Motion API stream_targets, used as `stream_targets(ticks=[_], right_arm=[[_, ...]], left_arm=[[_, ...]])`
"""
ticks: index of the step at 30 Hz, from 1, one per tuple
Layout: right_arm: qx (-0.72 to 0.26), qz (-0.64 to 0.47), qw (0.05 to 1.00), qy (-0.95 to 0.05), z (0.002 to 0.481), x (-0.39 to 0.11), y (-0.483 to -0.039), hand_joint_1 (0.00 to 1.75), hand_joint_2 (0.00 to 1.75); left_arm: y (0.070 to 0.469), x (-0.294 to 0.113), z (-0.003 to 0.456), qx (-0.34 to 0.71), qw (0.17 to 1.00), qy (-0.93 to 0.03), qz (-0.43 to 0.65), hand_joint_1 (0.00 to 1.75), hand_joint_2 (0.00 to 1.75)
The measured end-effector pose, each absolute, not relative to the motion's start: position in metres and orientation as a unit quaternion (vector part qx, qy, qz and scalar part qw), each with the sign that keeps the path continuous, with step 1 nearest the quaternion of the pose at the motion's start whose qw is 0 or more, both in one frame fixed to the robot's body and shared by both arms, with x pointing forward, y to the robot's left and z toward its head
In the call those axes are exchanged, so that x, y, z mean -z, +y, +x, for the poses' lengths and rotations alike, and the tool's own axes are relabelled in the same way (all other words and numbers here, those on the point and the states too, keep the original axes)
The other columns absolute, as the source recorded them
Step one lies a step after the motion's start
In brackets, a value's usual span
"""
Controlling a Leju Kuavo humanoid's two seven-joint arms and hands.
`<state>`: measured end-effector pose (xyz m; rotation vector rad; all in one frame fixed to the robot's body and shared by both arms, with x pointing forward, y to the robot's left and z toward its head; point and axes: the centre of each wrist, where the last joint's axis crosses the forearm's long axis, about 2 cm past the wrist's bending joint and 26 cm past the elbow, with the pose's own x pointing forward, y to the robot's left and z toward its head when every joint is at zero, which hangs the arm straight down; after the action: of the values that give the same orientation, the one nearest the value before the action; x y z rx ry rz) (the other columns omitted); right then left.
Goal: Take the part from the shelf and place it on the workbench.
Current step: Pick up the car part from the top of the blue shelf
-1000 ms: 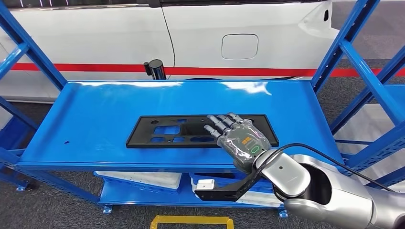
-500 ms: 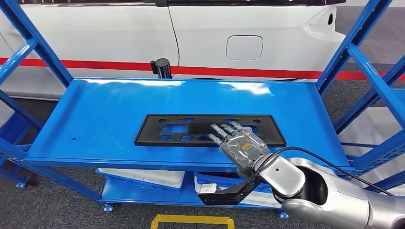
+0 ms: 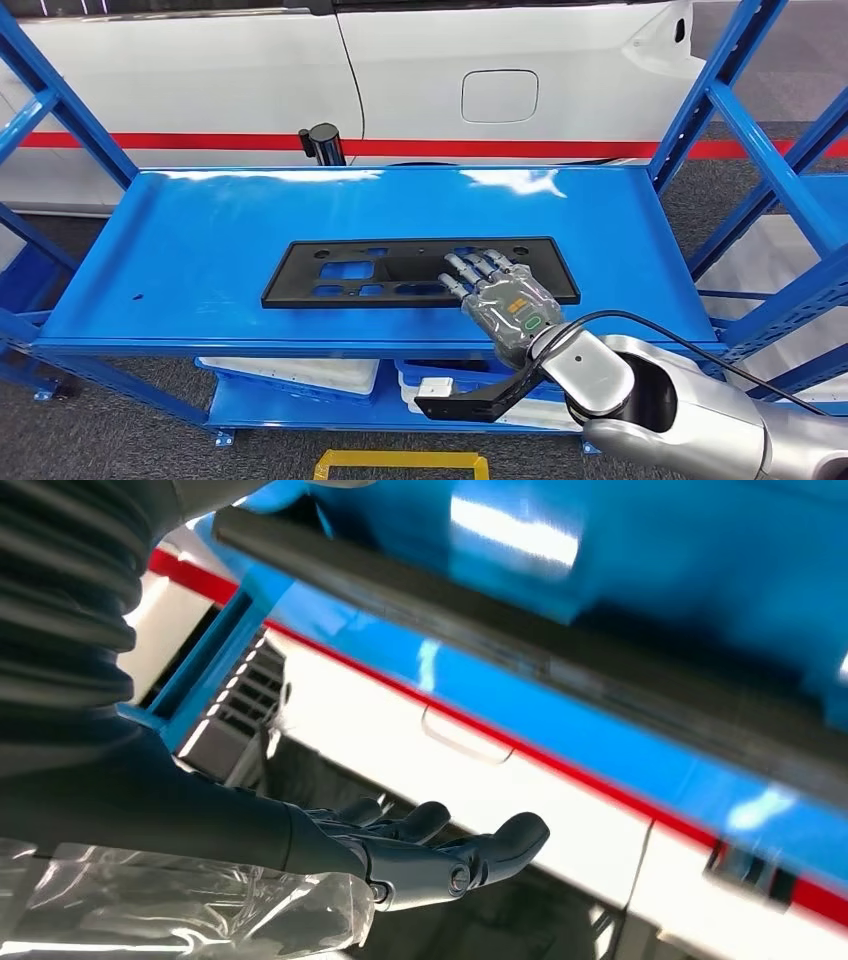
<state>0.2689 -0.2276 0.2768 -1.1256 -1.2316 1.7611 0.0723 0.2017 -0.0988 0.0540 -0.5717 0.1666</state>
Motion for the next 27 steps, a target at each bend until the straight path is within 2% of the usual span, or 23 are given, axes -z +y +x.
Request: stream_targets(ticks=[7,27], right_arm=[[-0.641,-0.475,0.338,-0.5,0.274,-0.269,-0.233,0.0,1.75],[-0.655,-0.479,0.348,-0.469,0.277,-0.234,-0.241,0.0,1.75]], left_arm=[[0.201,0.099,0.072,-0.075,0.957,-0.28,0.027,0.0,0.0],[0.197,0.098,0.07,-0.052,0.959,-0.276,0.022,0.0,0.0]])
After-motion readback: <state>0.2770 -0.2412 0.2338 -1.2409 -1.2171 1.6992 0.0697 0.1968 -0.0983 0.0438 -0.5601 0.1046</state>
